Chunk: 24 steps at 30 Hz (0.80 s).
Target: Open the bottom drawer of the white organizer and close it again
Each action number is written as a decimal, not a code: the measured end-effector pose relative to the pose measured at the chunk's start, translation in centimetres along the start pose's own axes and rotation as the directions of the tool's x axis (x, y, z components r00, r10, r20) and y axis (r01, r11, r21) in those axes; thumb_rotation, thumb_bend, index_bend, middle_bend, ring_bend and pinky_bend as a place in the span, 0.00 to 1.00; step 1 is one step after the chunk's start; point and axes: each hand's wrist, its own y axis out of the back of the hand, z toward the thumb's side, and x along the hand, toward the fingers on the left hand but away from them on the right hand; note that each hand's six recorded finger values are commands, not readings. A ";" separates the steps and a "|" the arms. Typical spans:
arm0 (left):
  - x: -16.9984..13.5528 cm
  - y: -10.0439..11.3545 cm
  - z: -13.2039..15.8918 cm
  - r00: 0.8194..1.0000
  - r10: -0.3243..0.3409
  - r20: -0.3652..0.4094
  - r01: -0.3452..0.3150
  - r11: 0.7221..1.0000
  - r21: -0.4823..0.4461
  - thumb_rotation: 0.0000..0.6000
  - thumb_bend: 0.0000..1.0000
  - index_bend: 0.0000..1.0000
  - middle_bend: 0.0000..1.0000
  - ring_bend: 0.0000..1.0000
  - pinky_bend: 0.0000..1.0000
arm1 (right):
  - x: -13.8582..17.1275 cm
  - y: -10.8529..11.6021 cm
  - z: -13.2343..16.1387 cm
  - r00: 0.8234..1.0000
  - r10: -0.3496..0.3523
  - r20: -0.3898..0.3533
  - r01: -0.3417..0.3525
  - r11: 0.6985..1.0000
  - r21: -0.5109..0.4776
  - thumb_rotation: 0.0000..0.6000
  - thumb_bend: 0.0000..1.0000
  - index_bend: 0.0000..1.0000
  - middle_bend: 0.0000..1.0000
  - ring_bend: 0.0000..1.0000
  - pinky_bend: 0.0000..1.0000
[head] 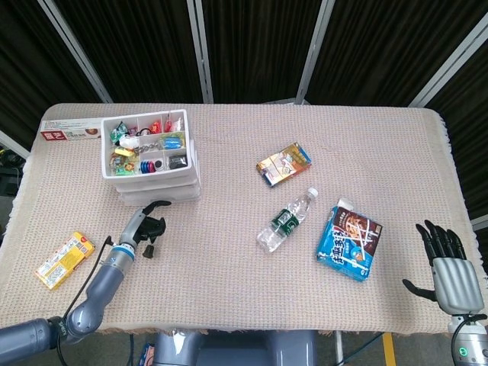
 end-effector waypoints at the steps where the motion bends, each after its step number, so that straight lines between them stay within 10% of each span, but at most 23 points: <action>1: -0.2 0.1 -0.2 1.000 0.001 0.000 -0.001 1.000 -0.001 1.00 0.68 0.23 0.95 0.86 0.78 | 0.0 0.0 0.0 1.000 0.000 0.000 0.000 1.000 0.000 1.00 0.01 0.05 0.00 0.00 0.00; 7: -1.1 0.5 -0.5 1.000 0.006 0.019 -0.007 0.999 0.054 1.00 0.68 0.22 0.93 0.84 0.77 | 0.0 0.1 0.0 1.000 -0.004 0.001 0.004 1.000 0.000 1.00 0.01 0.05 0.00 0.00 0.00; 12: -1.8 0.9 -0.6 0.997 0.020 0.074 -0.039 0.962 0.271 1.00 0.68 0.20 0.92 0.84 0.76 | 0.0 0.1 0.0 1.000 -0.004 0.001 0.004 1.000 0.004 1.00 0.01 0.05 0.00 0.00 0.00; 19: -4.2 1.6 2.0 0.946 0.043 0.321 -0.256 0.704 0.662 1.00 0.68 0.20 0.96 0.85 0.77 | 0.0 0.1 0.1 1.000 -0.006 -0.004 0.006 1.000 0.009 1.00 0.01 0.05 0.00 0.00 0.00; 24: -5.5 1.9 3.7 0.907 0.022 0.420 -0.364 0.542 0.757 1.00 0.68 0.20 0.97 0.86 0.77 | 0.0 0.1 0.1 1.000 -0.008 -0.003 0.008 1.000 0.011 1.00 0.01 0.05 0.00 0.00 0.00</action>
